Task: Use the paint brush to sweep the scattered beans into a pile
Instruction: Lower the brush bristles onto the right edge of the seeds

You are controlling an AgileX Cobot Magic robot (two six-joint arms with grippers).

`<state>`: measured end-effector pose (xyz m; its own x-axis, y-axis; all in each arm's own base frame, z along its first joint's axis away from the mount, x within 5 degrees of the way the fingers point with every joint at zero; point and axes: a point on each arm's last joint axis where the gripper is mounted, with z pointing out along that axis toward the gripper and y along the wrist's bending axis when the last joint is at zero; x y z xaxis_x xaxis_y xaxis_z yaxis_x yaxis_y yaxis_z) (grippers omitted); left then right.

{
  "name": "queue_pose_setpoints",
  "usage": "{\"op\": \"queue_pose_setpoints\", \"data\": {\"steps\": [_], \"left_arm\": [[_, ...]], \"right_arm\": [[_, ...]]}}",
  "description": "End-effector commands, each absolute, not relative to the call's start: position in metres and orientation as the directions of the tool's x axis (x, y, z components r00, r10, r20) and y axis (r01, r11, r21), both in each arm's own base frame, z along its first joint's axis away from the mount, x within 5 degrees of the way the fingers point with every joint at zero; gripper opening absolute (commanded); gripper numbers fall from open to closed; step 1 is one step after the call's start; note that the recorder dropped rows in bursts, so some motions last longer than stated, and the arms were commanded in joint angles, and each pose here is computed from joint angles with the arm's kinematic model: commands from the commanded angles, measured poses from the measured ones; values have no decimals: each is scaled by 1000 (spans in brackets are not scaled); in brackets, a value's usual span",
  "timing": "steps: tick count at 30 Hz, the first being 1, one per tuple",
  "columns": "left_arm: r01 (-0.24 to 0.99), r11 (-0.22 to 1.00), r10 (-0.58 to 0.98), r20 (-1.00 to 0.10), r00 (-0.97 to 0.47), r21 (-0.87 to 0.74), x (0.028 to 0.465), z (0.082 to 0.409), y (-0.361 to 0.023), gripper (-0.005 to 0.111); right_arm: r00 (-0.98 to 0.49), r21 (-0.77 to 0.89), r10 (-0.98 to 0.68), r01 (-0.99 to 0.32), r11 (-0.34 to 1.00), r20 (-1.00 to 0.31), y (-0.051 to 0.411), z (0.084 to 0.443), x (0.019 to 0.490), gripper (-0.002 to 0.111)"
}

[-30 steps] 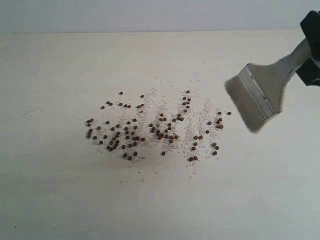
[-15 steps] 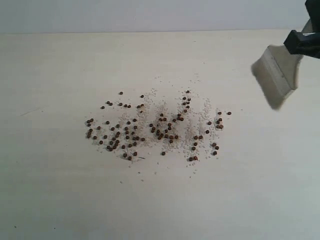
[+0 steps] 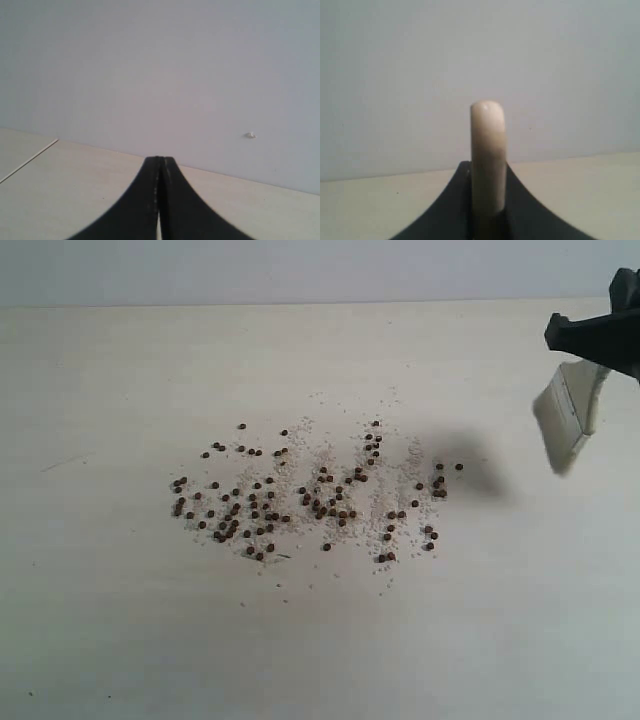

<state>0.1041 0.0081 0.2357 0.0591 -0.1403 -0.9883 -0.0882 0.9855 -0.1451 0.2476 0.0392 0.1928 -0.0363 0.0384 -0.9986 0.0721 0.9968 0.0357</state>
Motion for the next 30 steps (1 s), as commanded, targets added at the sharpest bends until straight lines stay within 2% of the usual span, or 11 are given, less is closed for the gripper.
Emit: {"op": "queue_pose_setpoints", "data": {"steps": [1, 5, 10, 16, 22, 30], "left_arm": [[-86, 985, -145, -988, 58, -149, 104, 235, 8, 0], [-86, 985, -145, -988, 58, -149, 104, 235, 8, 0], [-86, 985, -145, -988, 58, -149, 104, 235, 8, 0], [-86, 985, -145, -988, 58, -149, 104, 235, 8, 0], [-86, 985, -145, -988, 58, -149, 104, 235, 8, 0], [-86, 985, -145, -988, 58, -149, 104, 235, 8, 0]], "right_arm": [[-54, 91, 96, 89, 992, -994, 42, 178, 262, 0], [-97, 128, 135, 78, 989, -986, 46, 165, 271, 0], [-172, 267, 269, 39, 963, -948, 58, 142, 280, 0], [-280, 387, 367, -16, 922, -887, 102, 124, 295, 0], [-298, 427, 391, -64, 902, -871, 135, 123, 315, 0], [-277, 417, 386, -61, 907, -880, 135, 132, 319, 0]]}}
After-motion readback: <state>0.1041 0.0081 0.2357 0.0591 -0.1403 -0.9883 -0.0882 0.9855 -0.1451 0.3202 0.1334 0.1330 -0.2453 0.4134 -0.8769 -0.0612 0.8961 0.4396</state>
